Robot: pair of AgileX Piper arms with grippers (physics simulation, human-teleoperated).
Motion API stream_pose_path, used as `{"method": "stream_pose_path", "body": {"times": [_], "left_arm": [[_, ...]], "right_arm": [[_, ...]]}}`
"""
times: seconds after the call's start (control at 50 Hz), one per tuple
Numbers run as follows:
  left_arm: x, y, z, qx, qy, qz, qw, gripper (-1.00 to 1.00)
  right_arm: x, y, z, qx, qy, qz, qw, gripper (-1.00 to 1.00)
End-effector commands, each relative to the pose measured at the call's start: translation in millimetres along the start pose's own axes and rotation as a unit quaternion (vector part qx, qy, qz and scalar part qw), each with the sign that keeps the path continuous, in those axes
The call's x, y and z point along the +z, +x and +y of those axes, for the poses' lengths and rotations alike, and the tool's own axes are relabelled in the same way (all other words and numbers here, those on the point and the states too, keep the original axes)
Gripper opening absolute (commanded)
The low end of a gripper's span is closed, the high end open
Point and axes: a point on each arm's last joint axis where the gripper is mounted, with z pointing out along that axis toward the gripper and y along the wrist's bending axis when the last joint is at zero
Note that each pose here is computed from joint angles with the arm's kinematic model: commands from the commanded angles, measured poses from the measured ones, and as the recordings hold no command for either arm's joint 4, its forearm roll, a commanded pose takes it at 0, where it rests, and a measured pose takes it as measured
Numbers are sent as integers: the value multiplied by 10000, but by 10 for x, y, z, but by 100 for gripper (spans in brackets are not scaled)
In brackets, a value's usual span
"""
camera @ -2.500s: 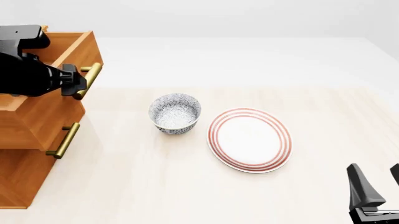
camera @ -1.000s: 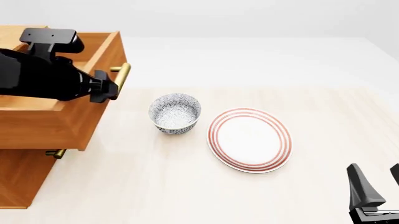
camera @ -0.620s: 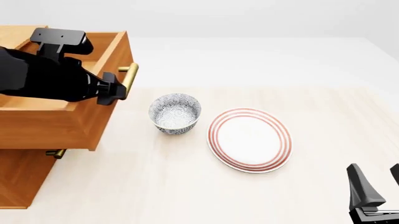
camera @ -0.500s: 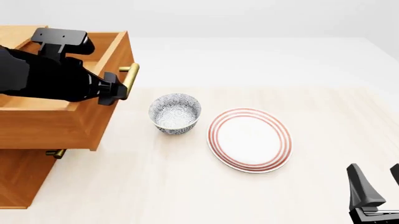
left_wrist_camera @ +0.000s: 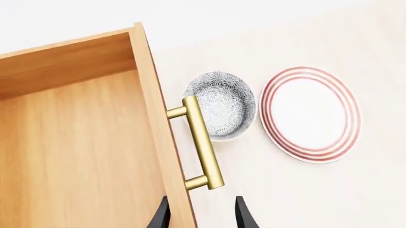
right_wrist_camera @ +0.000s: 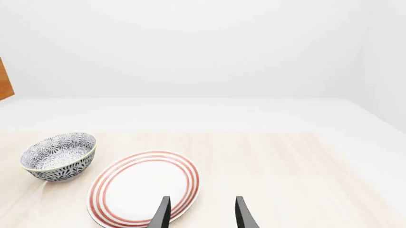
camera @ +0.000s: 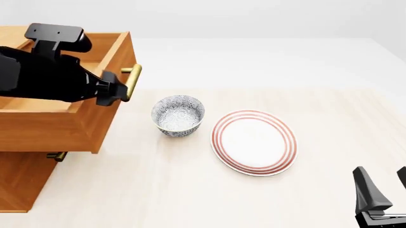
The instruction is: Open the top drawer of the cabinet.
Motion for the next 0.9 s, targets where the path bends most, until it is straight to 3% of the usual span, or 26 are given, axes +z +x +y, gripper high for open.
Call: {"method": "stream_pose_path", "body": {"times": [0.02,0.9], "left_arm": [[-224,-36,-42,118,174,-260,9994,100],[-779,-3,67,262,-13,-644,9976,100]], "right_arm": [[-1,3,0,1,1,1,10000,100],[-1,3,0,0,2,1,10000,100]]}}
